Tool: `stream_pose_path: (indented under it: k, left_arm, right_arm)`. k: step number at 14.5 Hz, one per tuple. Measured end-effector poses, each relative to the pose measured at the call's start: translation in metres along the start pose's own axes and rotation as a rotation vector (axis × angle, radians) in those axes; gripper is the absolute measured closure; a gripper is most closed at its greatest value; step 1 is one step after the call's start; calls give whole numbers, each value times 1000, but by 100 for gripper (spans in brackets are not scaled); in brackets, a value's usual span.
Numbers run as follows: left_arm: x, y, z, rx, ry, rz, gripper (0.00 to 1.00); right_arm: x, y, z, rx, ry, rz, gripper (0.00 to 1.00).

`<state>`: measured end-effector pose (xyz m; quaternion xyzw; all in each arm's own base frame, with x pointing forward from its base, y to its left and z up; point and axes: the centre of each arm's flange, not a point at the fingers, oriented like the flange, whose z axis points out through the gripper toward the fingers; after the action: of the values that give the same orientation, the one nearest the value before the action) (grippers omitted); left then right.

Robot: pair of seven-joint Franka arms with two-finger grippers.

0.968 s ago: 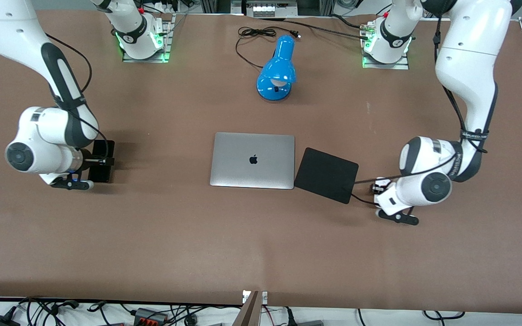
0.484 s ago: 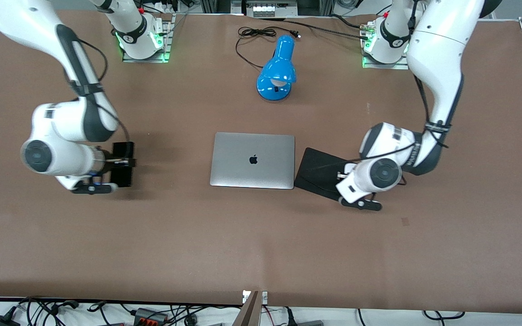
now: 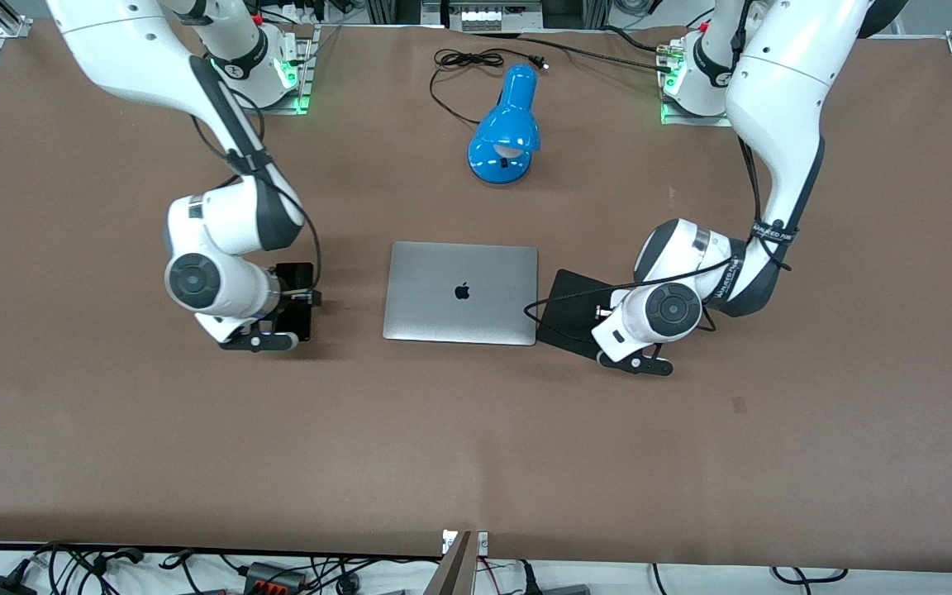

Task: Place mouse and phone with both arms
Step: 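Carry the phone beside the laptop while the left gripper carries the mouse, then set the mouse on the mouse pad and open the left gripper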

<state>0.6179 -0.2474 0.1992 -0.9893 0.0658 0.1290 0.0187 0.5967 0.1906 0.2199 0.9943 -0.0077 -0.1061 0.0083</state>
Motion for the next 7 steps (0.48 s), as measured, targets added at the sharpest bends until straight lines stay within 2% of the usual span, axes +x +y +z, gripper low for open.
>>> stream_pose_path:
  k: [4,7]
  left_arm:
    - [-3,14,15,4,-21,13,37]
    - [-4,18,19,-1,-28,9,37]
  right_arm:
    - [-9,-50,33,-2,38,65,21]
    - [-10,-60,54,-6,35,125,21]
